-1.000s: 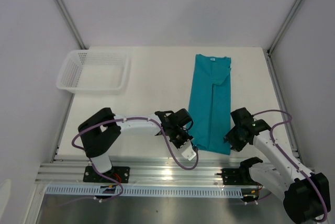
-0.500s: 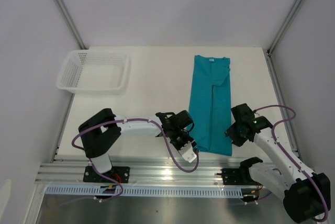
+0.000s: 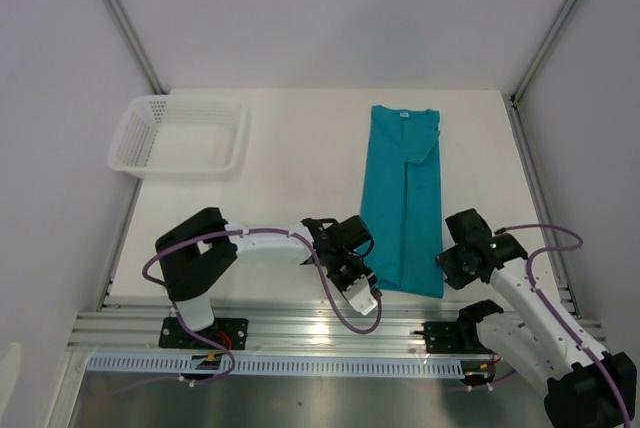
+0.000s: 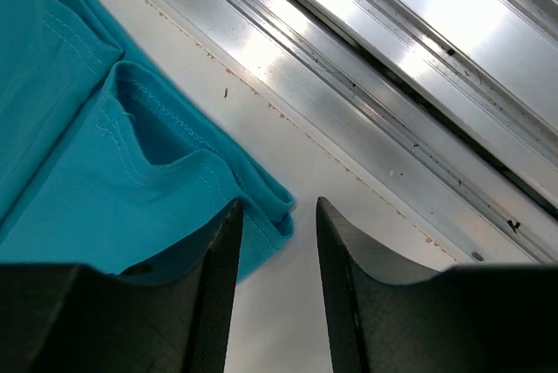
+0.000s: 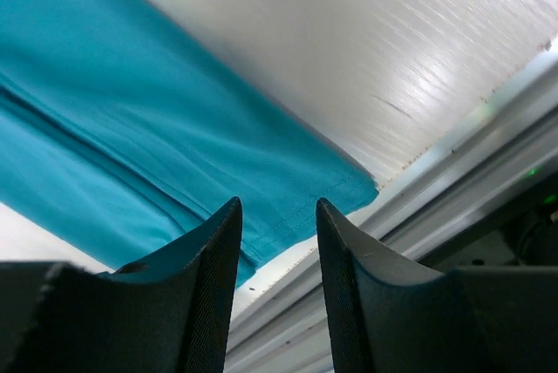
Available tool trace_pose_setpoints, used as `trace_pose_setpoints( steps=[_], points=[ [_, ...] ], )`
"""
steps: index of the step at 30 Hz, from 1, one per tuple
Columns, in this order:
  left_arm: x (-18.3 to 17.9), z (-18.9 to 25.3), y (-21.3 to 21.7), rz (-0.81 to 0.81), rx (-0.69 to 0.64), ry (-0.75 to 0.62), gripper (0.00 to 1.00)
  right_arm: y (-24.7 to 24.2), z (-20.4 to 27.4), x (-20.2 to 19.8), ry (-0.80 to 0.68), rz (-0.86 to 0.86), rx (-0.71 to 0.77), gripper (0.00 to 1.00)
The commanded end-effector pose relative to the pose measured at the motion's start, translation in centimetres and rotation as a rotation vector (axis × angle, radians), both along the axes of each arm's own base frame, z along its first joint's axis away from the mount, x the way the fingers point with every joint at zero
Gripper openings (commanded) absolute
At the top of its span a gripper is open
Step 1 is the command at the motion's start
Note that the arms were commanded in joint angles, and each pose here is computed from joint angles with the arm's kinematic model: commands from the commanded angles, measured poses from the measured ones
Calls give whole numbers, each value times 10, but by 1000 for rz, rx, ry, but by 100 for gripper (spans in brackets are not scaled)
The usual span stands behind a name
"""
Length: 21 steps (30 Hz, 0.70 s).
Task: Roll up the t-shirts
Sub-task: Roll the tshirt
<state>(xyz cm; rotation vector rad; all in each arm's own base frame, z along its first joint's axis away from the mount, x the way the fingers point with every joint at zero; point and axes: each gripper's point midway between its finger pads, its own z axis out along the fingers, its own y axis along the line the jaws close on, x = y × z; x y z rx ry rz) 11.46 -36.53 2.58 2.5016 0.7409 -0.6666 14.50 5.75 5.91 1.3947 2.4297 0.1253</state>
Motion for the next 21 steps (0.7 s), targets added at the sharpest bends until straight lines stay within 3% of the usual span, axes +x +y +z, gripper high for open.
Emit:
trace_pose_setpoints(
  steps=[1, 5, 9, 13, 21],
  points=[
    [-2, 4, -16, 2, -28, 25, 42, -7, -3, -10, 49, -187, -3, 43],
    [-5, 3, -16, -11, -17, 23, 36, -3, -9, -21, 104, -280, -10, 41],
    [-4, 3, -18, 2, -23, 22, 14, 2, -16, -18, 98, -283, -67, 42],
    [0, 9, -24, 33, -39, 20, 1, -1, -25, -24, 122, -297, -92, 42],
    [22, 33, -40, 207, -67, 52, 1, -4, -17, -17, 44, -330, -74, 43]
  ],
)
